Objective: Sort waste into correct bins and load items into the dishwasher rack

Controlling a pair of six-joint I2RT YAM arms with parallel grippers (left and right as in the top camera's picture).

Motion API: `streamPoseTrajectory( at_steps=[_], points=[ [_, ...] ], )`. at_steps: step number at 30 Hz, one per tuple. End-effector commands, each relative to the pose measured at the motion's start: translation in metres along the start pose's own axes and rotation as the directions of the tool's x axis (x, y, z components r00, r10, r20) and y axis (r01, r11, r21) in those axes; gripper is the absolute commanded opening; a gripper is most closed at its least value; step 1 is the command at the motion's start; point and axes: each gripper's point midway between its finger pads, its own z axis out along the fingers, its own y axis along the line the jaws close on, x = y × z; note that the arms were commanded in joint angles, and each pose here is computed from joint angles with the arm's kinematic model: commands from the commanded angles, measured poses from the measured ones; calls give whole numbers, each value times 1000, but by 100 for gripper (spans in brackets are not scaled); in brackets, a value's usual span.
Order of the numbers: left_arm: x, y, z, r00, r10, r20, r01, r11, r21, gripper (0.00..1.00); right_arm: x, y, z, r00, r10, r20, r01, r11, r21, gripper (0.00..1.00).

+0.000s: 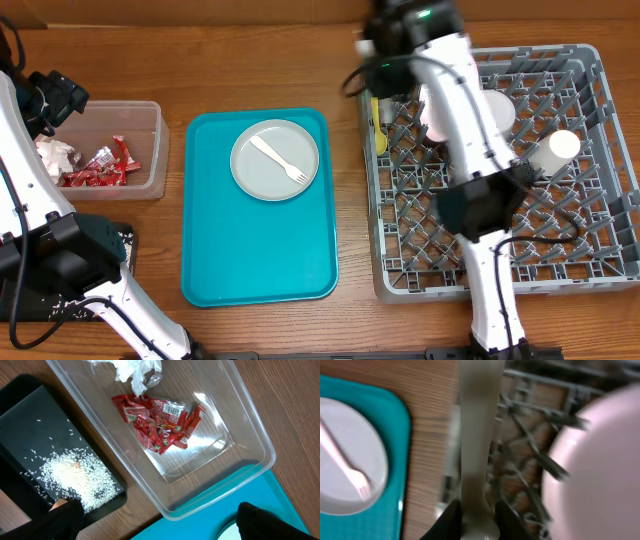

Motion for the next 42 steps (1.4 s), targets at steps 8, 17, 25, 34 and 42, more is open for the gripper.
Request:
streamPoseTrajectory(
  at_steps=[8,17,25,34,42],
  points=[
    [1,-2,-15,999,25,31,-25,999,22,100,4,-6,-2,998,61,-27,-64,985,-158,4],
    [1,-2,-15,999,25,31,-25,999,21,100,13,6,41,989,102,-106,-118,981,-154,24],
    [1,-2,-15,999,25,31,-25,999,21,100,12,6,43,988,108,-107,-124,980,-154,86],
    [2,-2,-15,999,25,31,-25,999,22,100,5,63,10,999,-5,-41,-11,924,-383,88],
    [2,-2,-15,999,25,31,-25,999,22,100,10,146,35,932,-354,78,360,879,-314,94]
  ],
)
